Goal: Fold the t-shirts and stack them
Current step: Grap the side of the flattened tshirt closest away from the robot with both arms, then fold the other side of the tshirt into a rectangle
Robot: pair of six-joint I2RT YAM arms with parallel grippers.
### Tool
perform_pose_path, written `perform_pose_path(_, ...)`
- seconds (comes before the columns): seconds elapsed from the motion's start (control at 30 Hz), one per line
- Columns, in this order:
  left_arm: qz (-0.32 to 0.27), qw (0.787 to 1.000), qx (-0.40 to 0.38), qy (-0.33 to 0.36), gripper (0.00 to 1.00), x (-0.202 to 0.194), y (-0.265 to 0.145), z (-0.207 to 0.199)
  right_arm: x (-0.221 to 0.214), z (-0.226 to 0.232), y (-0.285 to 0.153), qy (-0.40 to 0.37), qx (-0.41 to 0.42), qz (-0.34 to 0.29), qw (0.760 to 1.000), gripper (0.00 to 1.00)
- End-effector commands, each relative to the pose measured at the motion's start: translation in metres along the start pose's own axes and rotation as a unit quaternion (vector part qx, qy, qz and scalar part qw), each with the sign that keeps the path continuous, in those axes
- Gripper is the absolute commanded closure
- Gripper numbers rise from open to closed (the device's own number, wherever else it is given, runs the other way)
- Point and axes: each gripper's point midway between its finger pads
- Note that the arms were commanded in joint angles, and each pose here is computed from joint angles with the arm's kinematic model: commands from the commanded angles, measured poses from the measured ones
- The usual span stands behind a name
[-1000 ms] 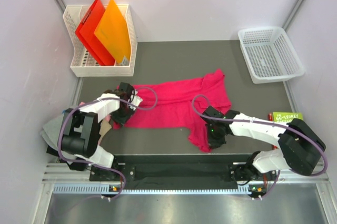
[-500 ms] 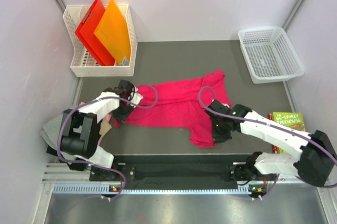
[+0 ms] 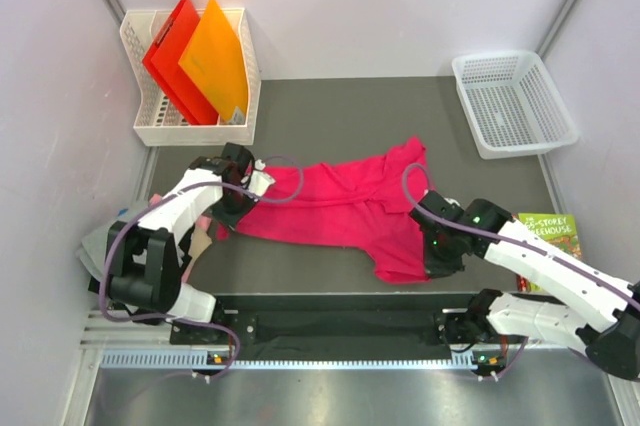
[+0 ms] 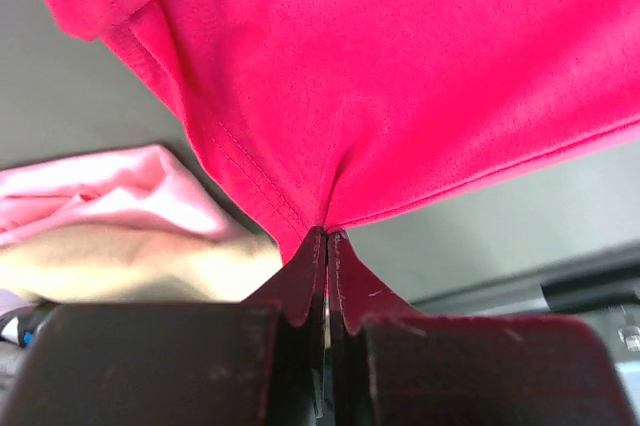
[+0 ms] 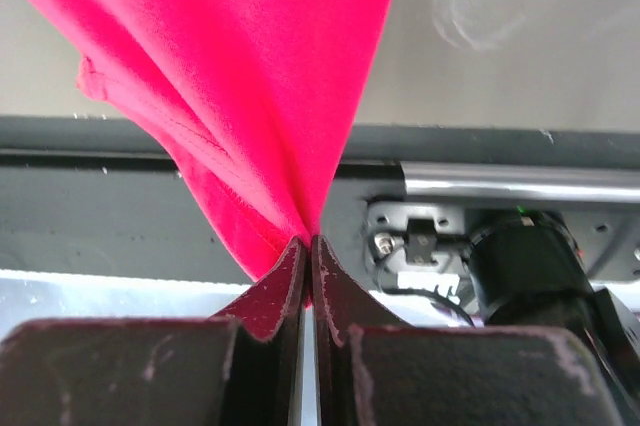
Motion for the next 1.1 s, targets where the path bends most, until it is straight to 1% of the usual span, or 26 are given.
perform_pose_path(0.0,0.017,0.998,-0.040,0.037,0.97,-0.020,-0.029,-0.020,-0.007,-0.012,-0.028,0.007,-0.002,0.008,1.000,1.00)
perform_pose_path(0.1,0.027,0.997,-0.050,0.054,0.92,-0.030,-0.039,-0.026,-0.008,-0.010,-0.037,0.006,0.007,0.012,1.000,1.00)
perform_pose_path(0.23,0.025,0.996,-0.056,0.059,0.90,-0.029,-0.049,-0.026,0.005,0.000,-0.042,0.001,0.007,-0.006,1.000,1.00)
perform_pose_path(0.4,0.015,0.997,-0.044,0.064,0.90,-0.014,-0.060,-0.011,0.041,0.023,-0.048,-0.007,0.010,-0.038,0.999,1.00)
perform_pose_path(0.47,0.005,0.997,-0.027,0.067,0.90,-0.001,-0.065,0.002,0.065,0.030,-0.050,0.010,0.015,-0.053,0.998,1.00)
perform_pose_path(0.5,0.010,0.997,-0.027,0.069,0.90,0.003,-0.062,0.007,0.073,0.031,-0.051,0.003,0.017,-0.059,0.998,1.00)
perform_pose_path(0.53,0.003,0.997,-0.016,0.071,0.90,0.011,-0.064,0.015,0.082,0.033,-0.052,0.006,0.019,-0.065,0.998,1.00)
perform_pose_path(0.57,0.001,0.997,-0.012,0.073,0.91,0.016,-0.062,0.021,0.097,0.036,-0.053,0.019,0.022,-0.075,0.997,1.00)
perform_pose_path(0.67,0.019,0.996,-0.011,0.082,0.92,0.029,-0.046,0.036,0.126,0.039,-0.056,0.022,0.021,-0.093,0.995,1.00)
perform_pose_path(0.83,0.032,0.995,-0.003,0.096,0.93,0.044,-0.029,0.053,0.159,0.044,-0.055,0.025,0.025,-0.112,0.993,1.00)
perform_pose_path(1.03,0.048,0.992,0.015,0.112,0.94,0.054,-0.005,0.071,0.191,0.057,-0.035,0.025,0.027,-0.115,0.993,1.00)
perform_pose_path(1.07,0.058,0.992,0.017,0.115,0.95,0.053,0.000,0.074,0.195,0.059,-0.028,0.024,0.024,-0.110,0.993,1.00)
Point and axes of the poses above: each gripper's point midway between its finger pads, its own y axis out along the fingers, its own z axis along the line the jaws close on, x = y × z, and after that the axes turned 13 degrees about y, right-handed
